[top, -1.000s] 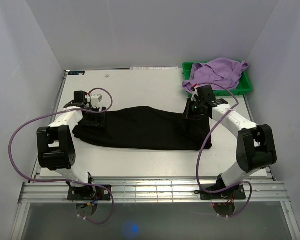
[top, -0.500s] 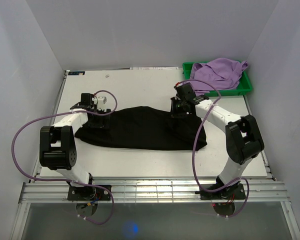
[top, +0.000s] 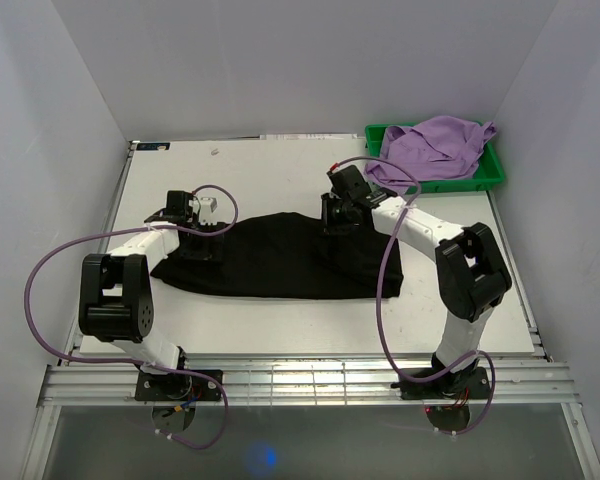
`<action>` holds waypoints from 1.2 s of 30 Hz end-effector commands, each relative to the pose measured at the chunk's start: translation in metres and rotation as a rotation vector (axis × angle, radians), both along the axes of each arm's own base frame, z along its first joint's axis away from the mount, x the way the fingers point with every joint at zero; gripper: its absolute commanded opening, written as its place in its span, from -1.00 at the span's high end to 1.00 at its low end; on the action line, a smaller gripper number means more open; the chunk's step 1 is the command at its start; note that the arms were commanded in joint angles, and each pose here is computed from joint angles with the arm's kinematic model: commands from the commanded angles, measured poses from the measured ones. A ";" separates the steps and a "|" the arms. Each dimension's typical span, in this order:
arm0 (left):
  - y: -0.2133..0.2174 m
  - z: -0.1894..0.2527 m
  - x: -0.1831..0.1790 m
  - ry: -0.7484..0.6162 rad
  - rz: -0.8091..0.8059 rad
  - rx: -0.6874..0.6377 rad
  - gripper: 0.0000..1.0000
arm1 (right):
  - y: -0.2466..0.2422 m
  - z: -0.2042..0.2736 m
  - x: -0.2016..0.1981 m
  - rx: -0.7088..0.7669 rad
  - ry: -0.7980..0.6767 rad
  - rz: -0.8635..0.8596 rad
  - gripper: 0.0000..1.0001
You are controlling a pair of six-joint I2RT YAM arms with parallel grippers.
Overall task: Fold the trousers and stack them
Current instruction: Fold the trousers
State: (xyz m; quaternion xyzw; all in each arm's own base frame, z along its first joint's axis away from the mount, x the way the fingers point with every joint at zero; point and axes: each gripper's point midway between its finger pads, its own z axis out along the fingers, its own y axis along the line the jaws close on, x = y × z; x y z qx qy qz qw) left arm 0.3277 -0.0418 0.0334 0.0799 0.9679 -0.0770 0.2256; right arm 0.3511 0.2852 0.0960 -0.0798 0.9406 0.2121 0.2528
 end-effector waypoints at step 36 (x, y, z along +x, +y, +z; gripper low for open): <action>-0.186 0.103 0.055 0.011 -0.148 -0.650 -0.86 | -0.051 -0.022 -0.043 0.002 -0.130 0.561 0.74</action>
